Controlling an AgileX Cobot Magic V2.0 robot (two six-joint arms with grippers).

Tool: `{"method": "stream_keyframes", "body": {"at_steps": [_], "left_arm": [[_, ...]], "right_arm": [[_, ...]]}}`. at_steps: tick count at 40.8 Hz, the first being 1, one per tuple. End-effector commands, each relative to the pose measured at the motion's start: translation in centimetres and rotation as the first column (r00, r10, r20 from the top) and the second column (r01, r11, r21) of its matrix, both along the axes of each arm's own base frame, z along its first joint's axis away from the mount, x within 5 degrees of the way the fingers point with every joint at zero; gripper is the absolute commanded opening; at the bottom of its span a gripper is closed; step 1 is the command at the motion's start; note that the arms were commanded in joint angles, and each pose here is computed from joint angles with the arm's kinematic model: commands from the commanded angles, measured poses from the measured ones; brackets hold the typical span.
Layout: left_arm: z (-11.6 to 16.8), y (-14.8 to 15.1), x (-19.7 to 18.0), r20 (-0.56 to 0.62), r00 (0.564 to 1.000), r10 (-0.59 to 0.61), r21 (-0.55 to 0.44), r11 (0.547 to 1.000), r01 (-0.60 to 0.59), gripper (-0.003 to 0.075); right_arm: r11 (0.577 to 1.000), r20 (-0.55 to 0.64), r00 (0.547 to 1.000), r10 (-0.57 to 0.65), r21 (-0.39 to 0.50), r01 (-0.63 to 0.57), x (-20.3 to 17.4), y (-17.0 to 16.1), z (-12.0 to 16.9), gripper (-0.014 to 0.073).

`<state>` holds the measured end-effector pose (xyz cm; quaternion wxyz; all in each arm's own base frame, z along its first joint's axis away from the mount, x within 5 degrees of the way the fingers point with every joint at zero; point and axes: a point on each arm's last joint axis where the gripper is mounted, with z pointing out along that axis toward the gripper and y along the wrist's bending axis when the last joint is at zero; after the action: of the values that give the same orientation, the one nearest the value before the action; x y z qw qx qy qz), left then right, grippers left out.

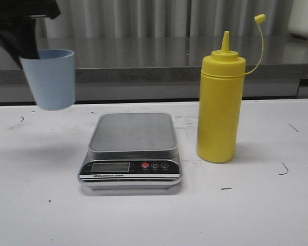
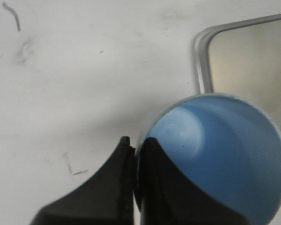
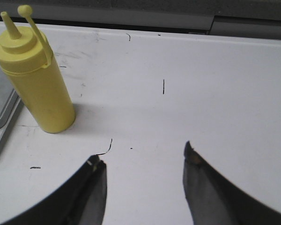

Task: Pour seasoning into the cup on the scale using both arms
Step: 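Lift the blue cup with the left gripper and move it over the scale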

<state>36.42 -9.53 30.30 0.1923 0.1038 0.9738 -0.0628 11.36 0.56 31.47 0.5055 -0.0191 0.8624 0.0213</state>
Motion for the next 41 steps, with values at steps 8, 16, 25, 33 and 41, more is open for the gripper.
{"method": "stream_keyframes", "body": {"at_steps": [8, 16, 25, 33, 41], "left_arm": [[2.8, -5.8, -1.0, 0.189, 0.974, -0.124, -0.072, 0.988, 0.139, -0.0020], [1.1, -9.5, -0.2, 0.201, 0.967, -0.155, -0.096, 0.980, 0.176, -0.0020], [-1.1, -11.5, 2.0, 0.153, 0.973, -0.174, -0.081, 0.979, 0.188, -0.0020], [-2.5, -11.8, 2.6, 0.122, 0.977, -0.176, -0.072, 0.980, 0.185, -0.0020], [-2.6, -11.8, 2.5, 0.114, 0.978, -0.177, -0.070, 0.980, 0.185, -0.0017]], "right_arm": [[1.000, 0.096, 0.995, -0.003, -0.014, 0.005, 0.3, -0.1, 1.6, 0.0401], [1.000, 0.096, 0.995, -0.003, -0.014, 0.005, 0.3, -0.1, 1.6, 0.0401], [1.000, 0.096, 0.995, -0.003, -0.014, 0.005, 0.3, -0.1, 1.6, 0.0401], [1.000, 0.096, 0.995, -0.003, -0.014, 0.005, 0.3, -0.1, 1.6, 0.0401], [1.000, 0.096, 0.995, -0.003, -0.014, 0.005, 0.3, -0.1, 1.6, 0.0401]]}}
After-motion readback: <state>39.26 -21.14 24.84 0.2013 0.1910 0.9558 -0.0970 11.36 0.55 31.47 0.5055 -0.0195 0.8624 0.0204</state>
